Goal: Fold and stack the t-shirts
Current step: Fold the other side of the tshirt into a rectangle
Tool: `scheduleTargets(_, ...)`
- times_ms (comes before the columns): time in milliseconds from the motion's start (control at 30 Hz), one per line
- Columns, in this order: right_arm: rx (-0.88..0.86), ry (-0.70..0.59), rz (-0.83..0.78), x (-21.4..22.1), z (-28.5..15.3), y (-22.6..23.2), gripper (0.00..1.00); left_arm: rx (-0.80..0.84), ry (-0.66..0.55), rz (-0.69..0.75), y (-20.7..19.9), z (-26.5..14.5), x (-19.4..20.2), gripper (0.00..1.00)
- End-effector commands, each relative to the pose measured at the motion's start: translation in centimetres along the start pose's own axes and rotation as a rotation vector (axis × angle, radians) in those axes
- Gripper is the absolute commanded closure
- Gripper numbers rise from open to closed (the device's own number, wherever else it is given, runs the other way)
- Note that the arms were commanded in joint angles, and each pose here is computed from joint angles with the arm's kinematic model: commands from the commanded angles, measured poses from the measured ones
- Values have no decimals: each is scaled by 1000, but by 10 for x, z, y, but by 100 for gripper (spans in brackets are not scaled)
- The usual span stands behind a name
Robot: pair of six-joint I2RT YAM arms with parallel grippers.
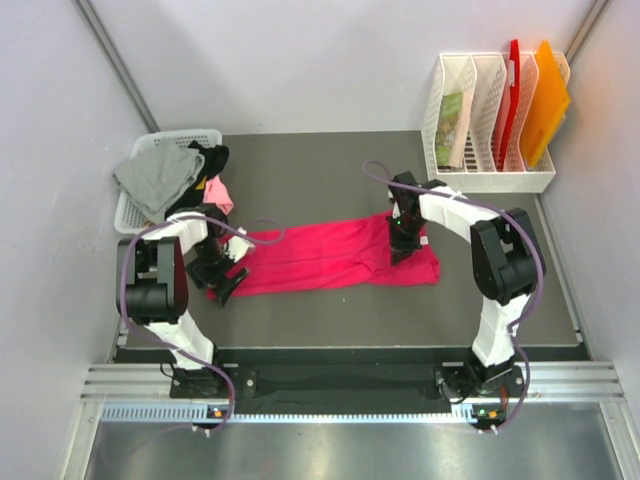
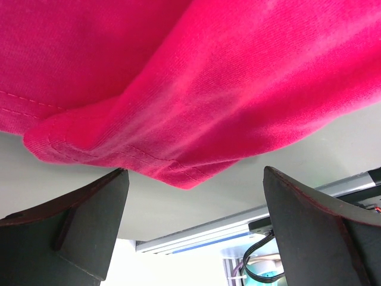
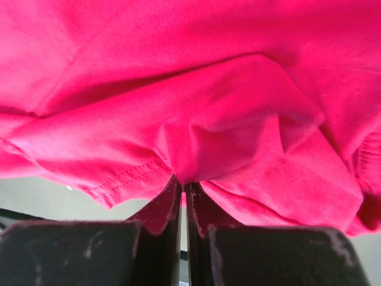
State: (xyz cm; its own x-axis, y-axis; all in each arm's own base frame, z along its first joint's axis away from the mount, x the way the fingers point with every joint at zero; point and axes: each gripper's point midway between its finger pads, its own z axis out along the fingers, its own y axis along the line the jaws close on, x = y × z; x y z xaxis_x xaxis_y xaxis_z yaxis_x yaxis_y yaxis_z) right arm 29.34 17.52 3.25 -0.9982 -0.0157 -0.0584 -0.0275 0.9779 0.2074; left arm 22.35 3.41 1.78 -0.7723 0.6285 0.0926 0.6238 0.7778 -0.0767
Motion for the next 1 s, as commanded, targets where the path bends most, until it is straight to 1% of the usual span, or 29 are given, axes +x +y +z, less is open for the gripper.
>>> scheduleTargets(0,-24,-160,-14,-44,-44,16,100,-15,-33,8,2,-4,1,1)
scheduleTargets(67,-45,-217,-22,-61,-66,25,100,-12,-33,8,1,-4,1,1)
scheduleTargets(133,-51,-235,-23,-69,-77,30,100,-9,-30,0,0,-3,2,1)
scheduleTargets(167,-67,-268,-26,-79,-87,35,100,-7,-28,2,0,-3,2,1)
scheduleTargets(233,-87,-288,-31,-92,-92,41,100,-4,-26,-3,-1,-3,3,1)
scheduleTargets(300,-86,-266,-31,-98,-81,43,100,-1,-25,-3,-2,-3,3,1)
scheduleTargets(333,-97,-276,-33,-105,-83,47,94,1,-25,-3,-2,-3,3,1)
scheduleTargets(367,-94,-251,-34,-107,-73,47,85,1,-25,-1,-2,-3,3,1)
scheduleTargets(400,-96,-237,-36,-107,-71,47,74,2,-22,0,-2,-4,4,1)
scheduleTargets(433,-99,-236,-35,-109,-70,48,51,1,-23,2,-2,-5,3,1)
scheduleTargets(467,-95,-227,-38,-109,-65,48,40,1,-23,0,-2,-5,4,1)
scheduleTargets(533,-76,-229,-38,-110,-64,44,21,1,-23,0,-1,-6,3,1)
scheduleTargets(600,-58,-235,-40,-111,-67,40,15,5,-24,0,-1,-7,2,1)
scheduleTargets(667,-46,-263,-34,-114,-77,34,13,7,-23,0,-1,-6,1,1)
scheduleTargets(800,11,-352,-24,-122,-103,22,16,20,-15,-6,-3,-5,2,1)
scheduleTargets(867,16,-393,-33,-121,-122,21,20,23,-17,-7,-3,-6,1,1)
scheduleTargets(933,6,-382,-36,-110,-127,21,25,20,-20,-7,-1,-7,-1,1)
scheduleTargets(967,-10,-391,-35,-102,-137,22,25,20,-18,-7,-1,-7,-1,1)
